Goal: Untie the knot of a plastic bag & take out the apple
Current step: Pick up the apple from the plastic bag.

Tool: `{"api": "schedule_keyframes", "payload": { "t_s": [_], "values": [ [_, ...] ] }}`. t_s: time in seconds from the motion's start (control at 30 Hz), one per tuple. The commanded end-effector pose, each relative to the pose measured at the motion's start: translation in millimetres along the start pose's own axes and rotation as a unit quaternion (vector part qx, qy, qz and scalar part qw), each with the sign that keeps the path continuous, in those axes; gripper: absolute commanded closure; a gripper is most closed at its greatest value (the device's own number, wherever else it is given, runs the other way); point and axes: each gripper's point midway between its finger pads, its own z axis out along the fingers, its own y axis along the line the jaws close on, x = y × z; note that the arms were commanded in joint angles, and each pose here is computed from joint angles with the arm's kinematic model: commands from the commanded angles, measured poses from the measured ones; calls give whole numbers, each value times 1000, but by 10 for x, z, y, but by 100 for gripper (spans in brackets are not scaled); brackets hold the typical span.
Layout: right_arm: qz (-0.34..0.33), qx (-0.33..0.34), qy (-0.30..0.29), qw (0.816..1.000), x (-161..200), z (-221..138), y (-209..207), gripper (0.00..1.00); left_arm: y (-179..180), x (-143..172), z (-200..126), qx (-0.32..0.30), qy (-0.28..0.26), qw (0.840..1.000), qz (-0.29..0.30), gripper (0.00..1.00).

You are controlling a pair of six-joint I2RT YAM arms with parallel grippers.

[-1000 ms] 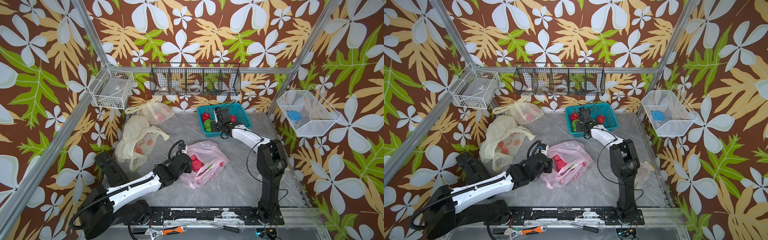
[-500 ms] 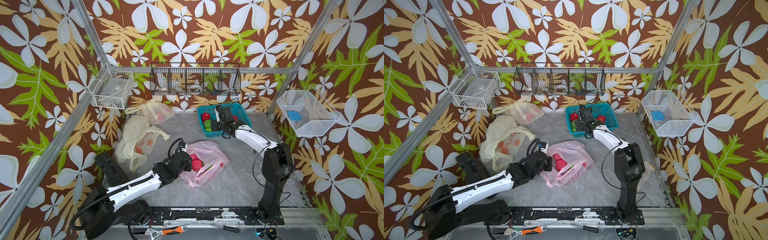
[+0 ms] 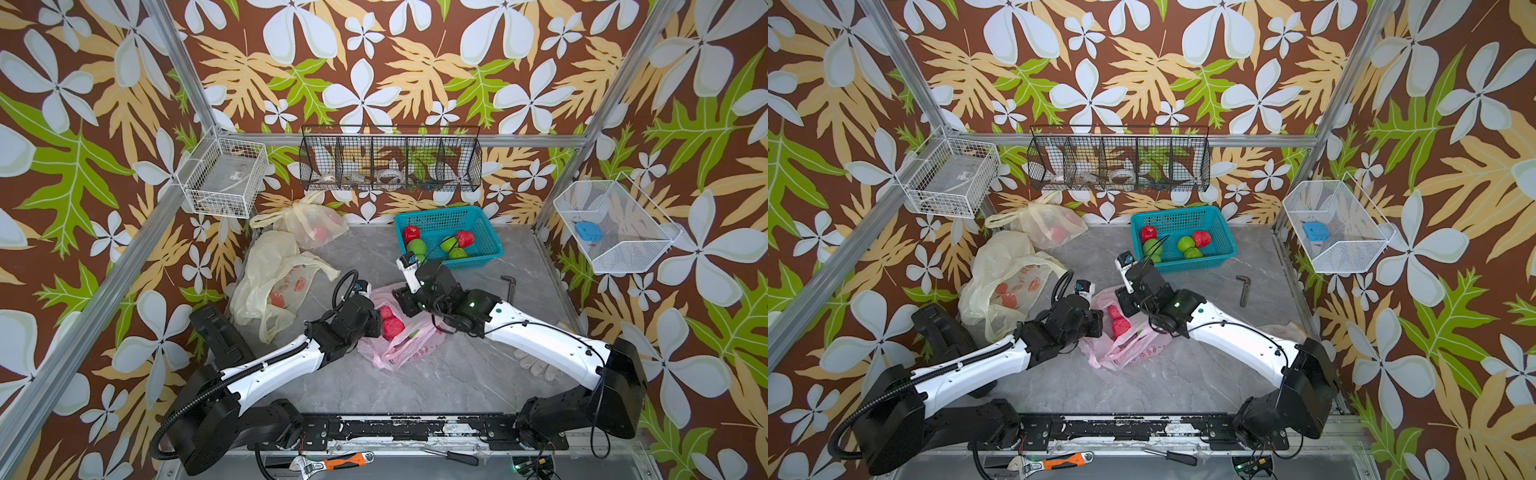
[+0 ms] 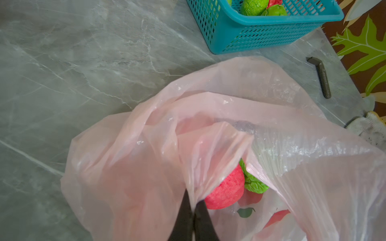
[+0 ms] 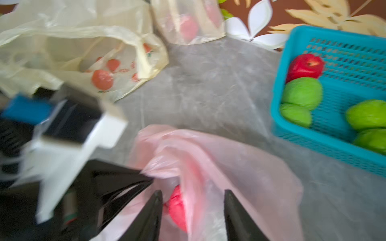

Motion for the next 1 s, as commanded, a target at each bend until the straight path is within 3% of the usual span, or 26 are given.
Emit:
{"api": "schedule_keyframes", "payload": {
  "t_s": [0.0, 0.07, 0.27, 0.5, 0.83, 0.97],
  "values": [
    [43, -29, -5, 999, 81, 30, 198, 65, -118, -65, 9, 41, -8, 999, -22, 100],
    [58, -42, 6, 997, 246, 105, 270, 74, -121, -46, 24, 47, -5, 999, -27, 100],
    [78, -82, 58, 992, 686, 396, 514, 88, -91, 43, 65, 43, 10, 999, -31, 100],
    [48, -18, 113, 992, 1051, 642, 301, 89, -69, 68, 68, 41, 10, 998, -40, 100],
    [37, 76, 117, 989, 1130, 660, -125, 66, -17, 71, 19, 30, 8, 999, -40, 100],
    [36, 87, 120, 988, 1142, 700, -202, 43, -3, 117, 21, 29, 16, 999, -39, 100]
  ]
}}
